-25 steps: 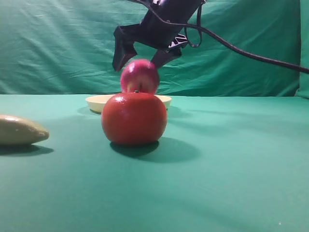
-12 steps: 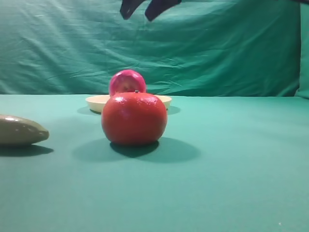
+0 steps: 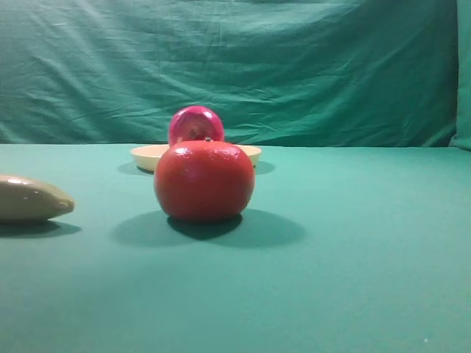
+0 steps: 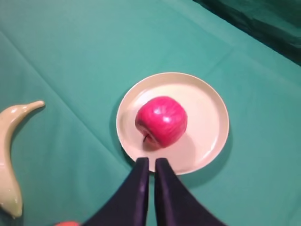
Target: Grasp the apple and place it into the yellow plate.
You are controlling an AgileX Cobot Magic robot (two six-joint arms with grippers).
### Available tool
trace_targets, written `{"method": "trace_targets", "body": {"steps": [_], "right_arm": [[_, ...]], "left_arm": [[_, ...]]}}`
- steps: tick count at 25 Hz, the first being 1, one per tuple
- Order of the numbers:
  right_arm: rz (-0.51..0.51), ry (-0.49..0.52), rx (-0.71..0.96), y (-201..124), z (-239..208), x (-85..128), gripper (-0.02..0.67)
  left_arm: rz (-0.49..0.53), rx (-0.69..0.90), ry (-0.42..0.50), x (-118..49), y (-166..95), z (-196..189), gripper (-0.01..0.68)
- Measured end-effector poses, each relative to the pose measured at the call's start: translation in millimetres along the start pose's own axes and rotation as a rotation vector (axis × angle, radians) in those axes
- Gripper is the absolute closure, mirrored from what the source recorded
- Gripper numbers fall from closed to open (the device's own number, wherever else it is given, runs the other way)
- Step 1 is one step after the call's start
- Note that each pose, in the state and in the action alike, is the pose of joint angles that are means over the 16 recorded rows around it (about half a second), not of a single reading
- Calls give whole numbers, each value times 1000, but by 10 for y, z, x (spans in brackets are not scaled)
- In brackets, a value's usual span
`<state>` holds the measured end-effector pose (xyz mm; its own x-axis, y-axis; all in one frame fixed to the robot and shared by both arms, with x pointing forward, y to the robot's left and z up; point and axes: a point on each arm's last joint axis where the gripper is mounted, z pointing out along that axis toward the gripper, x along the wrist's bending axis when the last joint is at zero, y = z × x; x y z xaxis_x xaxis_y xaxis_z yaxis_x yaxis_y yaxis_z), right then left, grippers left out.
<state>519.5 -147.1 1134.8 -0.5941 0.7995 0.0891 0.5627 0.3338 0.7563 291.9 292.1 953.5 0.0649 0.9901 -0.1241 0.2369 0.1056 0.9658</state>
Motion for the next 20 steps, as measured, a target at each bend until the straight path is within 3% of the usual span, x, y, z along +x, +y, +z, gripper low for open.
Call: {"method": "trace_targets", "body": {"steps": [11,20], "right_arm": [[42,-55,-126,-859,-511,122,649],[25,-55,-188,-1300,-881,234,649]], "left_arm": [[0,0,0,0,0,0,516],[0,0,0,0,0,0,516]]}}
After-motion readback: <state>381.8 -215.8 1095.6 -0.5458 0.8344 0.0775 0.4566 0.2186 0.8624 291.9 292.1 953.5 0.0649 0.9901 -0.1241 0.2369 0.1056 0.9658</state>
